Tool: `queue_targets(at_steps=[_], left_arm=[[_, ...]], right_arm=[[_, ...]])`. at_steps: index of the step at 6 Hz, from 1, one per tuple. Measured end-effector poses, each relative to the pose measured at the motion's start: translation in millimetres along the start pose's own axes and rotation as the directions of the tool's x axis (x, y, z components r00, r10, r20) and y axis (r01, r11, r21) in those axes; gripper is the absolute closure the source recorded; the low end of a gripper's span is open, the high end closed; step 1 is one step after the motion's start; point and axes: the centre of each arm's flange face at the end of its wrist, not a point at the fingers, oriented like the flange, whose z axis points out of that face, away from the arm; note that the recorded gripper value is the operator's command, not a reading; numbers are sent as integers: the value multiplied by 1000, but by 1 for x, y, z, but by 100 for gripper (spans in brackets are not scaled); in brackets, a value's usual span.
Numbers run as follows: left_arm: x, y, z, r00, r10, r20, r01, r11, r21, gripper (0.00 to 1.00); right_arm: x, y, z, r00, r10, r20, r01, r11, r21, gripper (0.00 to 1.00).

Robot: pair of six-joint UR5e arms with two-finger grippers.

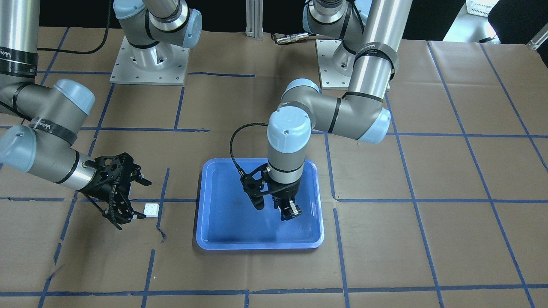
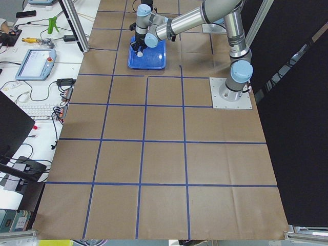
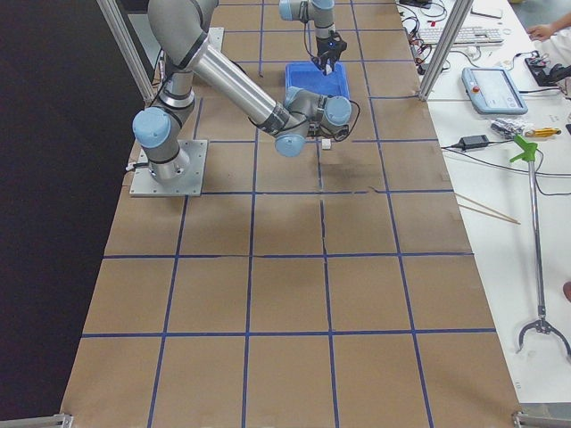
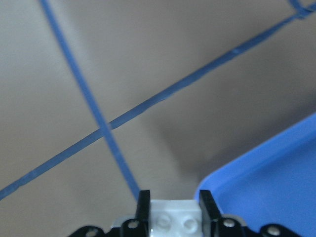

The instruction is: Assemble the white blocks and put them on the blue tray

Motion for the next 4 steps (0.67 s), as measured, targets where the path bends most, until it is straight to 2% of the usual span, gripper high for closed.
queue_targets(at_steps=[1,2,3,4], left_arm=[[19,-6,7,984,177,-16,-177,984,-14,99],[28,-10,11,967,253,-41,-253,967,12,99],[34,-12,14,956,285,-63,-283,958,45,99],[37,-13,19,951,299,-79,-294,954,58,96]], right_arm=[[1,4,6,1000,3,7,-3,1000,1,0],[2,8,12,1000,2,8,-2,1000,-2,0],[4,12,16,1000,0,7,0,1000,-6,0],[5,14,20,1000,1,9,-1,1000,-8,7]])
